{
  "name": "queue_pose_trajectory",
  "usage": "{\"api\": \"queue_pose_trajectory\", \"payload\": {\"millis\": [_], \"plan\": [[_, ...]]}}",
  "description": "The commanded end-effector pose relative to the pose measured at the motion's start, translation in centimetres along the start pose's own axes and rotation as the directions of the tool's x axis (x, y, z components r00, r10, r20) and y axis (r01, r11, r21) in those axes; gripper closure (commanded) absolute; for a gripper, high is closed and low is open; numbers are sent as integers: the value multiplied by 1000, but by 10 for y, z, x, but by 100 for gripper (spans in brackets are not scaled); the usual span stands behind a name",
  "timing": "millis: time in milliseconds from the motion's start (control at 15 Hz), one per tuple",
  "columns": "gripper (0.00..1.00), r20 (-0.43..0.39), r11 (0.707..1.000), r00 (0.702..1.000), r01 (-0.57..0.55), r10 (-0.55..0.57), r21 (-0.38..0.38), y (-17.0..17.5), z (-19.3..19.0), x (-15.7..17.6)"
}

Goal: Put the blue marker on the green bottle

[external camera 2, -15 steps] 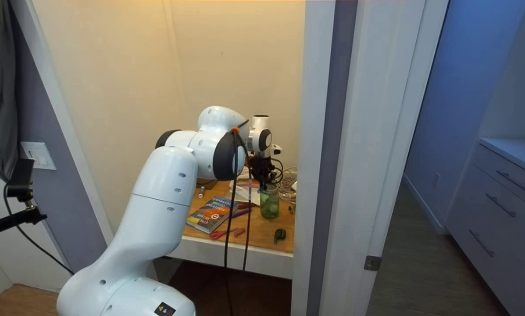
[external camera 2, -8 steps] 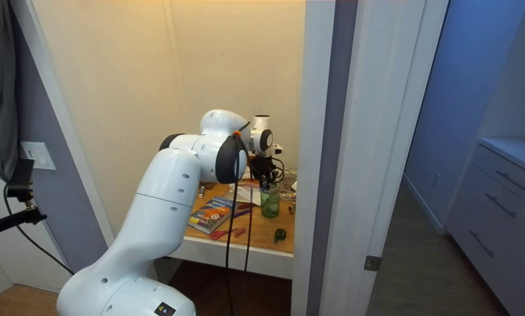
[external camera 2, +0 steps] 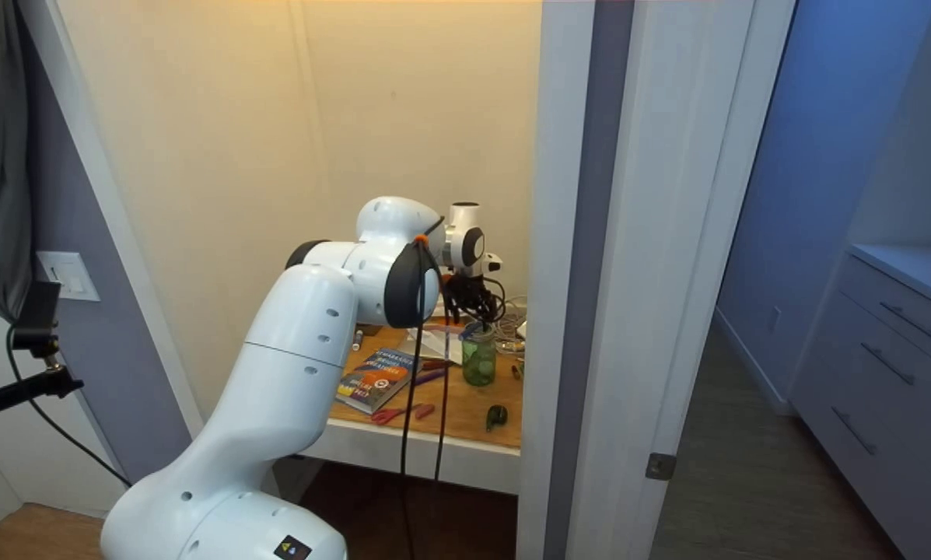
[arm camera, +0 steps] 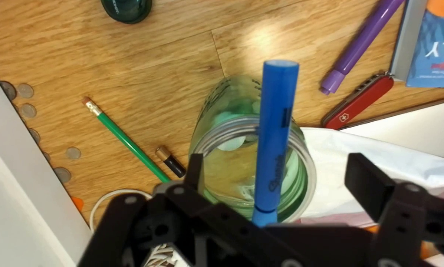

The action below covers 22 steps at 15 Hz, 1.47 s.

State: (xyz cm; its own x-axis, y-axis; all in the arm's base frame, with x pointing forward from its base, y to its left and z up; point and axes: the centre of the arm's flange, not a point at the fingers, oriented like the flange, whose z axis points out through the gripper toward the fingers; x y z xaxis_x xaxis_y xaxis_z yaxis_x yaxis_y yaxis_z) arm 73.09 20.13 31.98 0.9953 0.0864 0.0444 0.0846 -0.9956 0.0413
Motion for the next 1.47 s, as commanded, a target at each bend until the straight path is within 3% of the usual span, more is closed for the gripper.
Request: {"api": "queue_pose_trajectory", "payload": {"millis": [0, 533, 1400], "plan": [[0, -17, 999, 1000, 22, -23, -37, -3, -21, 2], [0, -68, 999, 997, 44, -43, 11, -16, -56, -66], [0, -102, 993, 989, 109, -104, 47, -48, -63, -168]]}}
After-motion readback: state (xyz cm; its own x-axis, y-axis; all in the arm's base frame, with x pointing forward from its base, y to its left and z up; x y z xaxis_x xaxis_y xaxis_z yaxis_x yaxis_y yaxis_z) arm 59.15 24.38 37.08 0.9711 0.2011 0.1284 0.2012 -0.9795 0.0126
